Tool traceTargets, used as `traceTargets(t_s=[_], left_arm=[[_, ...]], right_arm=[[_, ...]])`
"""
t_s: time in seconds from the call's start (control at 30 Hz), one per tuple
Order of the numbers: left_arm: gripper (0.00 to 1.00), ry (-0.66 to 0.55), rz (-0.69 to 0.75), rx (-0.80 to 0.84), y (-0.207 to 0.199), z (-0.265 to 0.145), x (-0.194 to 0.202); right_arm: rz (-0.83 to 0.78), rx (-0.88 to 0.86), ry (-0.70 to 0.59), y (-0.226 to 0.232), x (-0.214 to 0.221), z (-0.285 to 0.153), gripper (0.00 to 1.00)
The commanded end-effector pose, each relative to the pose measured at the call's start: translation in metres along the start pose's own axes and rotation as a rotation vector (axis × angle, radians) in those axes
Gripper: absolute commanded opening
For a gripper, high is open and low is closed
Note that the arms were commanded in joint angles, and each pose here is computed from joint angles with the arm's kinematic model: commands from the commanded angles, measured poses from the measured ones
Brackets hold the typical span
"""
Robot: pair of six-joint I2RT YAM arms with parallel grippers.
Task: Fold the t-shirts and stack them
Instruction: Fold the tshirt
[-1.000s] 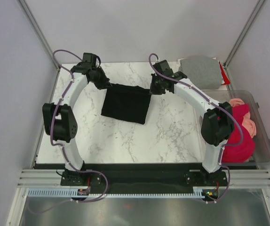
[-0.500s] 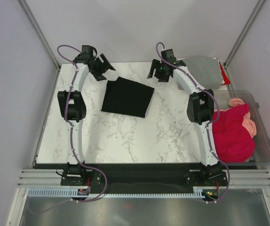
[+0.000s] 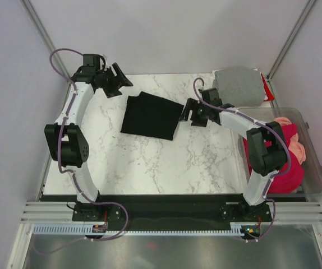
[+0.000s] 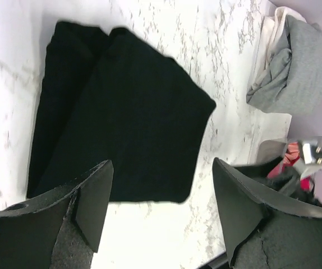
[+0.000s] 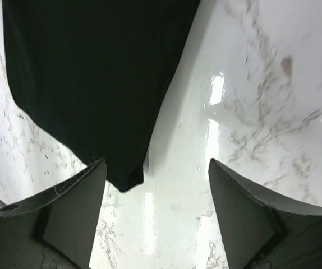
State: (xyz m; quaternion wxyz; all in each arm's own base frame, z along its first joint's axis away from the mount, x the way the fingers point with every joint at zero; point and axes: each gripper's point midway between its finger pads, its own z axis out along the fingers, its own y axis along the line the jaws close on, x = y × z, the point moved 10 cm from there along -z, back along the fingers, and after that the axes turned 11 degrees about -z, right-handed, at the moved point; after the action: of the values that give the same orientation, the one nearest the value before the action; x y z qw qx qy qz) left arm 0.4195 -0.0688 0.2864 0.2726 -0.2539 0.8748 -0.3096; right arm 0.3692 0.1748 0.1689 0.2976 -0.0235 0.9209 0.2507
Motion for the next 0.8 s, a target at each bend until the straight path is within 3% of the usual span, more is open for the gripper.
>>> traceTargets(t_s=[0.0, 0.2, 0.43, 0.6, 0.77], left_arm=[[0.78, 0.06, 0.1, 0.058, 0.023, 0.056, -0.01], [0.79, 0.102, 0.166, 0.113, 0.037, 0.131, -0.03], [0.79, 0.131, 0.184, 0.179, 0.045, 0.188, -0.03], [0.79, 0.135, 0.221, 0.201, 0.042, 0.207, -0.018], [0.75, 0.057, 0.252, 0.189, 0.037, 0.193, -0.021]], right_arm=[[-0.008, -0.096, -0.047, 0.016, 0.022, -0.017, 0.81], [-0.026, -0.115, -0.061, 0.017, 0.067, -0.061, 0.82], [-0.047, -0.105, -0.096, 0.01, 0.102, -0.106, 0.83], [-0.028, -0.126, -0.091, 0.005, 0.124, -0.119, 0.83], [-0.04, -0.127, -0.087, 0.0, 0.138, -0.125, 0.83]])
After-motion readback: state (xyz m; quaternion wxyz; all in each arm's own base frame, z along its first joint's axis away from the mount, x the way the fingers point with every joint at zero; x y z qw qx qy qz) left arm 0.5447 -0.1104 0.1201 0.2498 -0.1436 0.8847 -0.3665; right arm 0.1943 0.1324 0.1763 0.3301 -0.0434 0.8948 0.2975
